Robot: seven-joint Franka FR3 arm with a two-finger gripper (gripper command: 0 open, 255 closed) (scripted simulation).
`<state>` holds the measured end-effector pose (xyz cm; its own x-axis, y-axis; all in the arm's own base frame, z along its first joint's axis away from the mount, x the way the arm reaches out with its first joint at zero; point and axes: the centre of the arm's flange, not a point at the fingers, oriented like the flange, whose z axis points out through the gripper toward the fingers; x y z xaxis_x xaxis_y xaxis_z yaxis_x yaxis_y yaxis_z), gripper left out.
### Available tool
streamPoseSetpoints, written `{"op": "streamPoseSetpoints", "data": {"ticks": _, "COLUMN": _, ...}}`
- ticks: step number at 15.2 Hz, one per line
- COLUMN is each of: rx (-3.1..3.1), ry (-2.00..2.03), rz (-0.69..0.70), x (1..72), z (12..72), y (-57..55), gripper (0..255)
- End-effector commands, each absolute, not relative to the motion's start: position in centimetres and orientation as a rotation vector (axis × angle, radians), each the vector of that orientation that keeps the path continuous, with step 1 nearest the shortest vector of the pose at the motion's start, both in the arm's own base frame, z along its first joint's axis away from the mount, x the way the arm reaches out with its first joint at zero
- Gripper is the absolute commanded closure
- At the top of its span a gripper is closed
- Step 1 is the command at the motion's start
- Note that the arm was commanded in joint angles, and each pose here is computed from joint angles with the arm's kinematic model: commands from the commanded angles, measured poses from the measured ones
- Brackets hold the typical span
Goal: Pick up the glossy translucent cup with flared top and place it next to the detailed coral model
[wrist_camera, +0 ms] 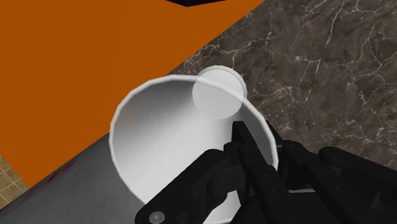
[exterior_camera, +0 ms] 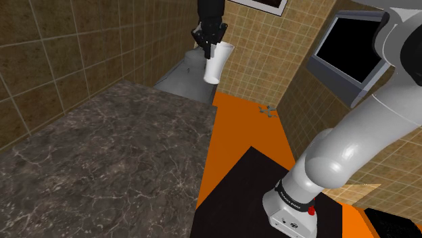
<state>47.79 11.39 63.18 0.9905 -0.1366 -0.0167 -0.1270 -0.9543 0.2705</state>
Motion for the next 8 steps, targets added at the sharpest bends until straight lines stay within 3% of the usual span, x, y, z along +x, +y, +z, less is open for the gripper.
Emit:
{"op": "streamPoseSetpoints", "data": {"ticks": 1, "rx": 2.862, "ry": -0.193, "rz": -0.051, "x": 47.7, "z": 64.4, "y": 11.5, "gripper": 255}}
{"op": "streamPoseSetpoints", "data": {"ticks": 8, "rx": 2.862, "ry": -0.193, "rz": -0.051, "x": 47.7, "z": 67.7, "y": 11.5, "gripper": 255}}
